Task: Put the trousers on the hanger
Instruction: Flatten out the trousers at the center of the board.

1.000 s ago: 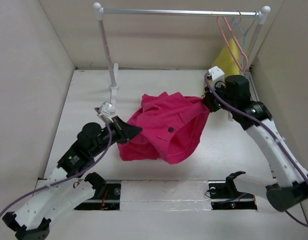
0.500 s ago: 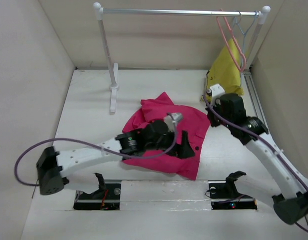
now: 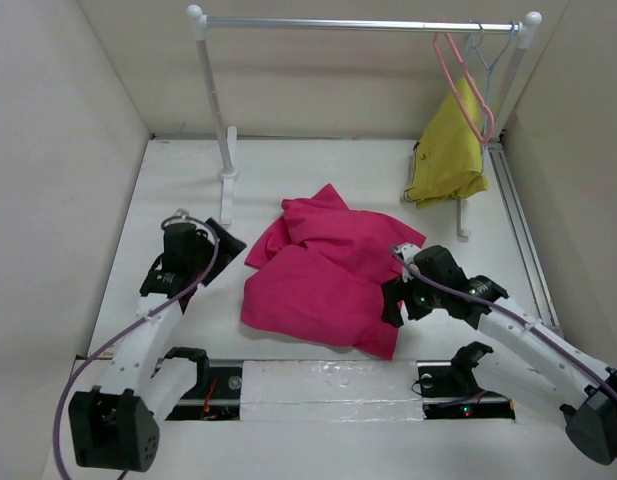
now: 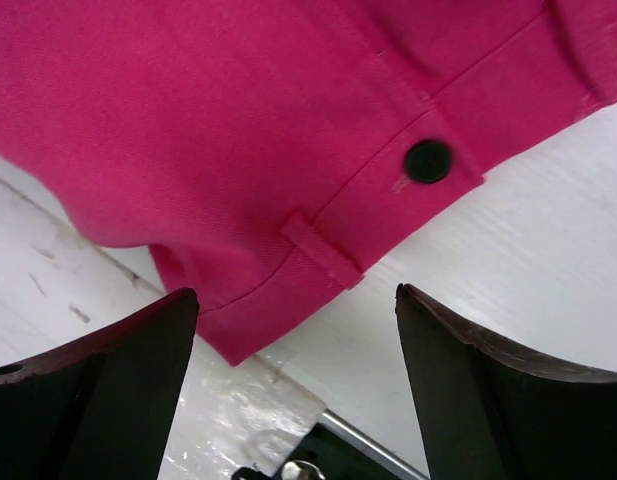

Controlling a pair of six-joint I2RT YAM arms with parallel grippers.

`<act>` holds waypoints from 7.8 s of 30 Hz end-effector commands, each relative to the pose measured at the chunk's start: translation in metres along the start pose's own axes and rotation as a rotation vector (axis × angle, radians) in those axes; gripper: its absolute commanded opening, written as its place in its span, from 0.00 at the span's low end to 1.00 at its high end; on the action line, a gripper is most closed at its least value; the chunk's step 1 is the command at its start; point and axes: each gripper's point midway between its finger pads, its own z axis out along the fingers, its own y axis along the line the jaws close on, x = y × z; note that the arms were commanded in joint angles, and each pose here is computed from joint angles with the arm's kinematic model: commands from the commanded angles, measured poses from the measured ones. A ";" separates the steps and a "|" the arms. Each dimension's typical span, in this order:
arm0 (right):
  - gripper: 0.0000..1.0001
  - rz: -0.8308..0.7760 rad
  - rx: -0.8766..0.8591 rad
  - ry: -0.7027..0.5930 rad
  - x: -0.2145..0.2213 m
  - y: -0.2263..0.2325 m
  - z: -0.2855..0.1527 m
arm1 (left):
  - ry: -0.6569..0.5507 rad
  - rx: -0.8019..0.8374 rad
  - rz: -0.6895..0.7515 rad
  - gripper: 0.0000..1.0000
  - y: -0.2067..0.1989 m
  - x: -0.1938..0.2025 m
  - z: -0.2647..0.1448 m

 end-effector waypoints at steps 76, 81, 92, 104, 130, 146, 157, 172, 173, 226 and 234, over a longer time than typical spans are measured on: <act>0.00 0.081 0.591 -0.282 -0.072 -0.120 -0.163 | 0.190 0.284 -0.623 0.97 -0.034 0.090 0.014; 0.00 0.079 0.588 -0.280 -0.072 -0.120 -0.162 | 0.281 0.216 -0.583 0.68 -0.046 0.100 0.030; 0.00 0.069 0.557 -0.327 -0.094 -0.122 -0.153 | -0.402 0.375 -0.076 0.00 -0.226 -0.154 -0.106; 0.00 0.027 0.477 -0.324 -0.081 -0.102 -0.148 | -0.346 0.000 0.125 0.00 -0.116 -0.113 -0.102; 0.00 -0.025 0.297 -0.242 -0.092 -0.072 -0.124 | 0.042 -0.229 0.185 0.66 -0.054 -0.055 0.146; 0.68 0.516 0.619 -0.355 -0.061 -0.200 -0.087 | 0.215 -0.462 0.198 0.64 0.047 0.001 0.203; 0.78 0.856 0.497 -0.321 -0.022 -0.286 -0.042 | 0.226 -0.404 -0.060 0.23 0.091 -0.019 0.160; 0.00 0.904 0.434 -0.530 -0.051 -0.300 -0.065 | 0.179 -0.354 -0.167 0.35 0.108 -0.019 0.102; 0.00 0.904 0.434 -0.531 -0.051 -0.300 -0.066 | 0.179 -0.354 -0.167 0.35 0.108 -0.019 0.102; 0.00 0.693 0.550 -0.506 -0.090 -0.271 -0.099 | -0.040 -0.135 0.097 0.51 -0.012 -0.082 0.063; 0.20 0.469 0.234 -0.485 -0.067 -0.153 -0.052 | 0.179 -0.262 0.252 0.50 -0.003 -0.055 0.158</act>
